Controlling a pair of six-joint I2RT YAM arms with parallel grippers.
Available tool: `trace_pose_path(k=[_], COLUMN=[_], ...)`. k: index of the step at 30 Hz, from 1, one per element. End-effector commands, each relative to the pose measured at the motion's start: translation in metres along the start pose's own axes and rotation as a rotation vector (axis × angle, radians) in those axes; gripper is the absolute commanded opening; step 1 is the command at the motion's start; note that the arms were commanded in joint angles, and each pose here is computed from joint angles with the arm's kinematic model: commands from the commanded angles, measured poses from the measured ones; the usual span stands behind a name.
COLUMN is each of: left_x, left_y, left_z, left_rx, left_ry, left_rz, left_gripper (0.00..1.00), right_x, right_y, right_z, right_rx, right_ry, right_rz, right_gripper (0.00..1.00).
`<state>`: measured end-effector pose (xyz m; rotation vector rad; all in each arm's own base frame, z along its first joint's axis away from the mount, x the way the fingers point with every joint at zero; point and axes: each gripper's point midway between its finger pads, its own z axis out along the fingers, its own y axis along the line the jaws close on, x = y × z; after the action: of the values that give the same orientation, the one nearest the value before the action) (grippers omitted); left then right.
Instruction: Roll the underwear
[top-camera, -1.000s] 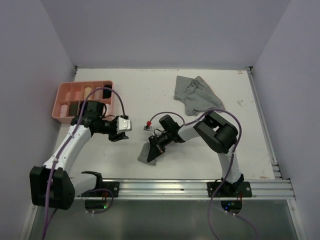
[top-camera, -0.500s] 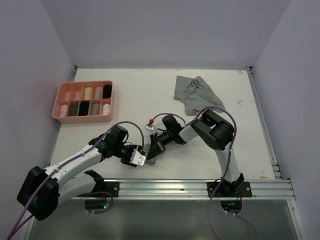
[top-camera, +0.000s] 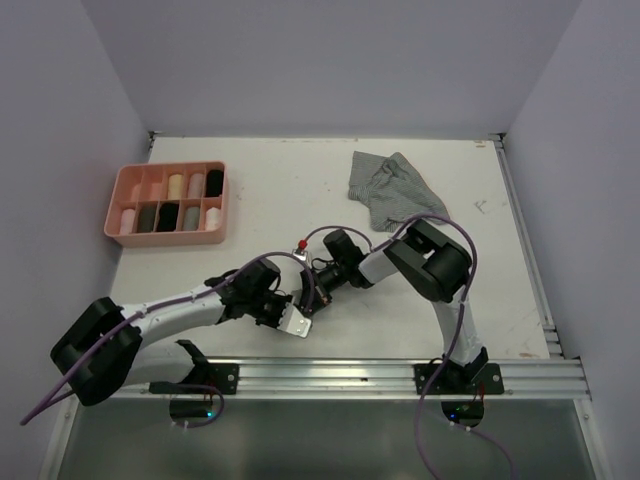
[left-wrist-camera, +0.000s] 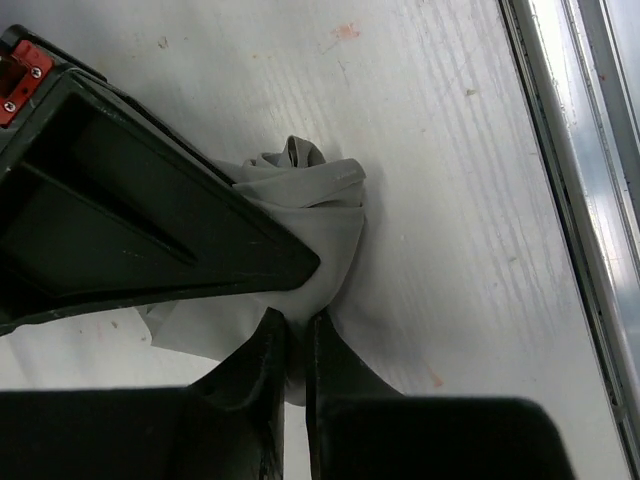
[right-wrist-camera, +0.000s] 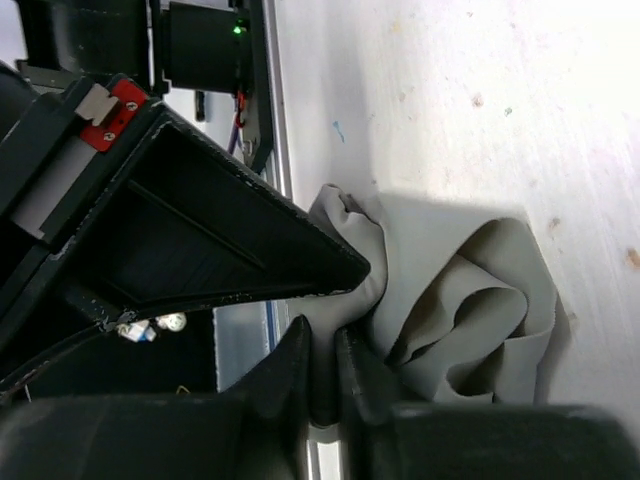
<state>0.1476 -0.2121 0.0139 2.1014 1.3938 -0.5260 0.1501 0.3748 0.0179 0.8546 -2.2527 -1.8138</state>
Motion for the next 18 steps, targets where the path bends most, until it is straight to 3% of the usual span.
trace_pose_path(k=[1,5,14,18], left_x=[0.006,0.012,0.015,0.003], left_y=[-0.018,-0.035,-0.062,-0.066], left_z=[0.006,0.002,-0.002,0.001], left_rx=[0.086,0.158,0.313,0.44], left_ry=[0.052,0.097,0.179,0.175], left_rz=[-0.033,-0.048,-0.249,-0.368], left_gripper=[0.03,0.0,0.0,0.0], right_x=[0.025,-0.002,-0.107,-0.113], right_y=[-0.065,-0.054,-0.007,0.036], right_z=[-0.009,-0.027,-0.136,-0.168], right_rx=[0.261,0.301,0.593,0.689], right_ry=[-0.01,-0.083,-0.442,-0.5], right_rz=[0.064,0.029,-0.115,-0.243], right_gripper=[0.25,0.5,0.54,0.53])
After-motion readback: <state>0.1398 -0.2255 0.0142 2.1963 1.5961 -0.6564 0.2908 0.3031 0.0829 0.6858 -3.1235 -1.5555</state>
